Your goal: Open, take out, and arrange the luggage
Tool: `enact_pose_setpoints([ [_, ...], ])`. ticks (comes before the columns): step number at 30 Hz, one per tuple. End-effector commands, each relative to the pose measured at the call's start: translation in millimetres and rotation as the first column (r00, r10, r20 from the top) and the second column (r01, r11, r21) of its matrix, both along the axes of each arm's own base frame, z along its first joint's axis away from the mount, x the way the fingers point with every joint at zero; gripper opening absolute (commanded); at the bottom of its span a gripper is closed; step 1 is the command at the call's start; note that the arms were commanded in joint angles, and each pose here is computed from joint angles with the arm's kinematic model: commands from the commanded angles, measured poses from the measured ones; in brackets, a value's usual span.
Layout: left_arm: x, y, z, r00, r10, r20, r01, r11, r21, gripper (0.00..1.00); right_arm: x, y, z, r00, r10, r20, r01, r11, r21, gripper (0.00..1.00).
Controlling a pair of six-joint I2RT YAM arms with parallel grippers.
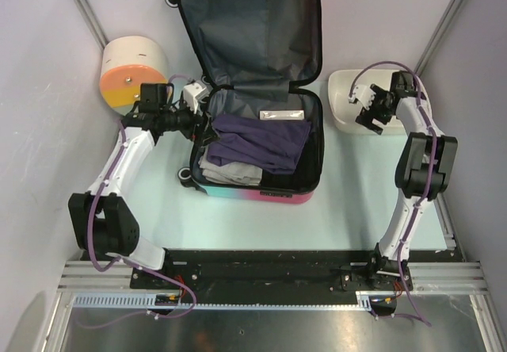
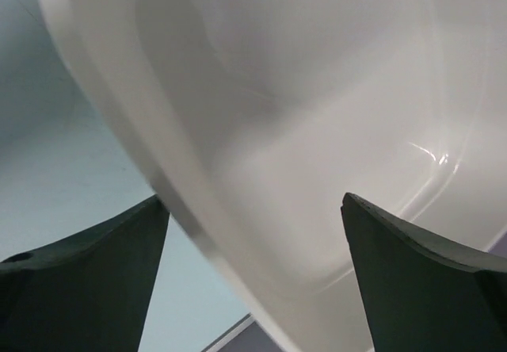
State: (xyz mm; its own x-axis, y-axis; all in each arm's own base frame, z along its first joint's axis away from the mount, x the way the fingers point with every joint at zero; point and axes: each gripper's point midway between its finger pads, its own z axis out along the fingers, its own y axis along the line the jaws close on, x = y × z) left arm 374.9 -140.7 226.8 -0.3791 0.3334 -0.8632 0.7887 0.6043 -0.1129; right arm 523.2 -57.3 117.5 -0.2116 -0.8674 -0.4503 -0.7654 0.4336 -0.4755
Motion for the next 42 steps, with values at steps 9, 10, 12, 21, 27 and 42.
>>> enact_pose_setpoints([
  [9,12,-23,19,0.994,-0.081,0.077,0.081,0.997,0.000,0.96,-32,4,-37,0.949,0.209,-0.236,-0.227,0.972,-0.052,0.26],
  [10,13,-22,19,0.992,-0.084,0.089,0.083,0.996,0.016,0.96,-46,9,-41,0.940,0.213,-0.265,-0.228,0.973,-0.026,0.19],
  [12,13,-27,20,0.984,-0.124,0.131,0.119,0.992,0.050,0.96,-61,17,-21,0.946,0.214,-0.244,-0.222,0.975,-0.006,0.08],
  [21,17,-51,11,0.879,-0.357,0.315,0.269,0.919,0.290,0.99,-189,65,-19,0.896,0.266,-0.356,-0.224,0.962,0.153,0.00],
  [27,4,-73,-16,0.753,-0.555,0.353,0.370,0.801,0.471,1.00,-255,76,-25,0.839,0.339,-0.425,-0.307,0.941,0.144,0.00],
  [42,12,-103,-58,0.704,-0.655,0.274,0.440,0.705,0.556,1.00,-249,106,59,0.968,0.220,-0.121,-0.196,0.963,0.184,0.91],
])
